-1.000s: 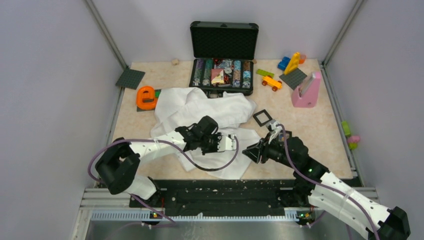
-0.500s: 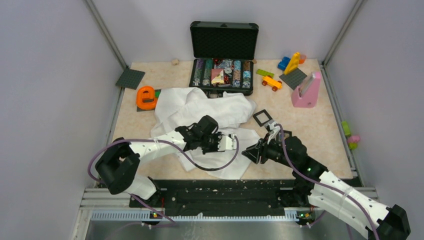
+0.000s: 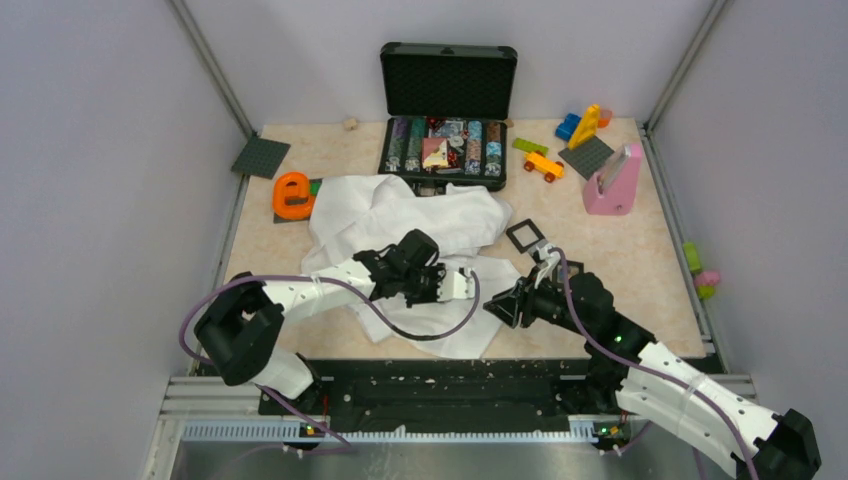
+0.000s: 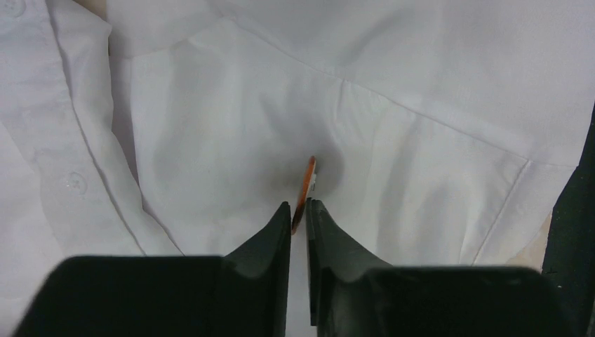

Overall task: Remove the brooch from the garment
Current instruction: Pick up the brooch from the clothes.

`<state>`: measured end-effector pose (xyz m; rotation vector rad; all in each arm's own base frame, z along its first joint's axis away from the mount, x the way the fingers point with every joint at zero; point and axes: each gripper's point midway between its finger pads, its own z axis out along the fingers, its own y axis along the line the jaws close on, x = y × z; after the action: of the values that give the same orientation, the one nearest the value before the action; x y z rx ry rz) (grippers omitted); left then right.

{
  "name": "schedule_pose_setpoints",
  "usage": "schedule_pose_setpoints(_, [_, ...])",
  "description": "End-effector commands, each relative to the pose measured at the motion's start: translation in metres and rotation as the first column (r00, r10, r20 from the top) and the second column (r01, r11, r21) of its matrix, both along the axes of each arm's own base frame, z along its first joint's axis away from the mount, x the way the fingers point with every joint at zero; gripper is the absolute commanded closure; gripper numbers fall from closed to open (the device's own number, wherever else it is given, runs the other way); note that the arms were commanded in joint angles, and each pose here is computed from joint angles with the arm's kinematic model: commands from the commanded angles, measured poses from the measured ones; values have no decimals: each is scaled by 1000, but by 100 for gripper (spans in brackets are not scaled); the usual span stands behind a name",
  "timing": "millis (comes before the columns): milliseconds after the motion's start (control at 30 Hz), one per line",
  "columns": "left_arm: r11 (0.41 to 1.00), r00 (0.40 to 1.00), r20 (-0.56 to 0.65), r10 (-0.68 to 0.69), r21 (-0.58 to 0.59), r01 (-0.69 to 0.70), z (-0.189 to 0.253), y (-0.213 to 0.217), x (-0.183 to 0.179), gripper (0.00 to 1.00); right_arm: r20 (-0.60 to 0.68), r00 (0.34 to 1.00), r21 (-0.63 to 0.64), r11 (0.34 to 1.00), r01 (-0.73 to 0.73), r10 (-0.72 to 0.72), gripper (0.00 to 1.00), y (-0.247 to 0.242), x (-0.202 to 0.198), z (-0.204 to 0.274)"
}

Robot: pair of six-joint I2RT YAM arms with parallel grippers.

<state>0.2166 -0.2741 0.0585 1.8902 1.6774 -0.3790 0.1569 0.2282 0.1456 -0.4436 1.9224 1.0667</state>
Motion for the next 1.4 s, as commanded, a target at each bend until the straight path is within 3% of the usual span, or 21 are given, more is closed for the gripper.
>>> schedule_pose_setpoints(0, [1000,1000,12,-22,-22,22,10,-10,5,88,71,997,55,998,-20,16,61,7,3,31])
schedule_pose_setpoints(67, [1000,1000,5,-21,-10,21,9,-10,6,100,70,997,53,998,-16,13,61,6,4,30])
schedule_pose_setpoints(233, [999,999,8,47,8,-47,21,-6,12,100,66,998,44,999,8,-11,61,3,6,25])
schedule_pose_setpoints(400, [964,968,30,250,89,-252,42,10,23,100,61,997,58,998,36,-40,61,4,12,22])
schedule_pose_setpoints(600, [832,876,70,477,284,-476,57,44,22,100,53,997,80,996,43,-47,61,13,21,25])
schedule_pose_setpoints(833, [684,786,64,614,454,-571,64,65,2,100,28,1000,108,994,-4,1,60,28,23,22])
schedule_pose_setpoints(933, [615,747,74,661,516,-596,60,73,-5,100,9,999,126,991,-52,51,49,37,19,18])
schedule_pose_setpoints(1000, [652,752,4,659,495,-574,60,62,-11,100,-2,996,127,988,-89,90,44,45,18,17])
schedule_pose_setpoints(1067, [732,762,-120,637,404,-548,68,41,-17,100,6,995,145,984,-104,104,42,48,17,18])
schedule_pose_setpoints(1133, [814,769,-273,578,255,-522,86,16,-25,100,33,993,160,981,-113,109,31,48,16,20])
schedule_pose_setpoints(1200, [830,758,-344,554,163,-533,100,8,-24,100,69,991,163,979,-123,113,23,48,16,22])
schedule_pose_setpoints(1367, [806,661,-534,527,67,-588,120,4,-16,100,152,978,187,967,-172,144,20,50,13,32])
